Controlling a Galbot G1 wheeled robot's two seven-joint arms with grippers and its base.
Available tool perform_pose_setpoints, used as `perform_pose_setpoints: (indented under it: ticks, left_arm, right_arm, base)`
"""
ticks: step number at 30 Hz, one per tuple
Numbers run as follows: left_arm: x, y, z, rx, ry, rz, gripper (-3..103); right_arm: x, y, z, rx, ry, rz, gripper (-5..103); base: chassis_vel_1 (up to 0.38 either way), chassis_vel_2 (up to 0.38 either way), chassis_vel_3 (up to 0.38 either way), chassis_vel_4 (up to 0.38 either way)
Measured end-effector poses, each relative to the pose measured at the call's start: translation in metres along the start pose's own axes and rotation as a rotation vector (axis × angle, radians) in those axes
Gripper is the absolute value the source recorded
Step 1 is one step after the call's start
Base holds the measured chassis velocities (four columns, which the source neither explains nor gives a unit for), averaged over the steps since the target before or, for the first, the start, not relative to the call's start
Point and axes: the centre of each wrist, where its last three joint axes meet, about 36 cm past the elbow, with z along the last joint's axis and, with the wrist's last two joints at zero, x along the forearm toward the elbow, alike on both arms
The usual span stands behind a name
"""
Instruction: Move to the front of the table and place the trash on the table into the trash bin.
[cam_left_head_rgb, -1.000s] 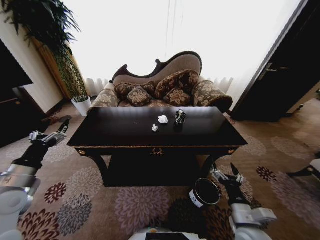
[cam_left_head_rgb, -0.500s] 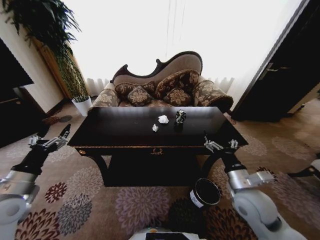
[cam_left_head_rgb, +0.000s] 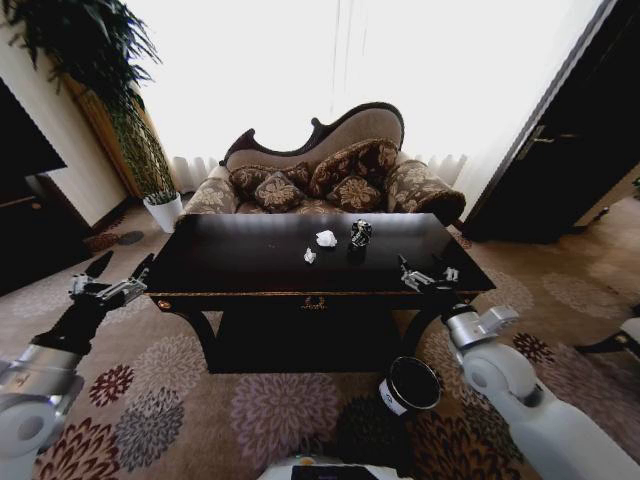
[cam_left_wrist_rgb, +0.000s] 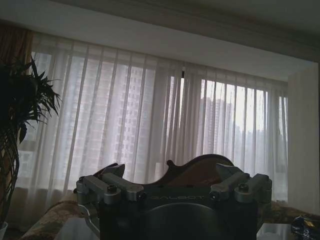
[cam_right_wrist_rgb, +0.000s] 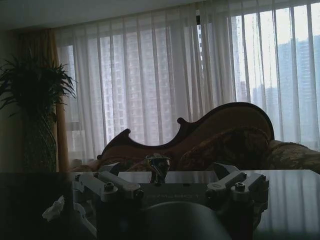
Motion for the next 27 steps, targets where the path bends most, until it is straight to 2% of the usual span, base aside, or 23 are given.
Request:
perform_pose_setpoints:
  ticks: [2, 8, 13, 19, 24, 27]
  left_arm:
    - [0.005, -0.001, 0.0, -0.007, 0.01, -0.009, 100]
    - [0.012, 0.0, 0.002, -0.019, 0.027, -0.029, 100]
    - [0.017, -0.001, 0.004, -0.021, 0.038, -0.042, 100]
    - [0.021, -0.002, 0.005, -0.026, 0.048, -0.054, 100]
    - [0.024, -0.003, 0.006, -0.027, 0.052, -0.061, 100]
    - [0.025, -0.002, 0.006, -0.03, 0.053, -0.066, 100]
  right_arm:
    - [-0.023, -0.007, 0.0, 0.025, -0.01, -0.01, 100]
    - [-0.051, -0.009, 0.008, 0.035, 0.012, -0.019, 100]
    - [-0.071, -0.005, 0.013, 0.021, 0.092, -0.006, 100]
    - [-0.104, -0.005, -0.004, 0.047, 0.189, -0.024, 100]
    - [-0.122, -0.002, -0.01, 0.057, 0.211, -0.043, 100]
    - [-0.135, 0.003, -0.008, 0.025, 0.259, -0.061, 100]
  base:
    - [0.0, 0.0, 0.0, 0.0]
    - [0.0, 0.0, 0.0, 0.0]
    - [0.0, 0.0, 0.0, 0.0]
    - [0.0, 0.0, 0.0, 0.0]
    - [0.0, 0.0, 0.0, 0.0]
    - [0.0, 0.0, 0.0, 0.0]
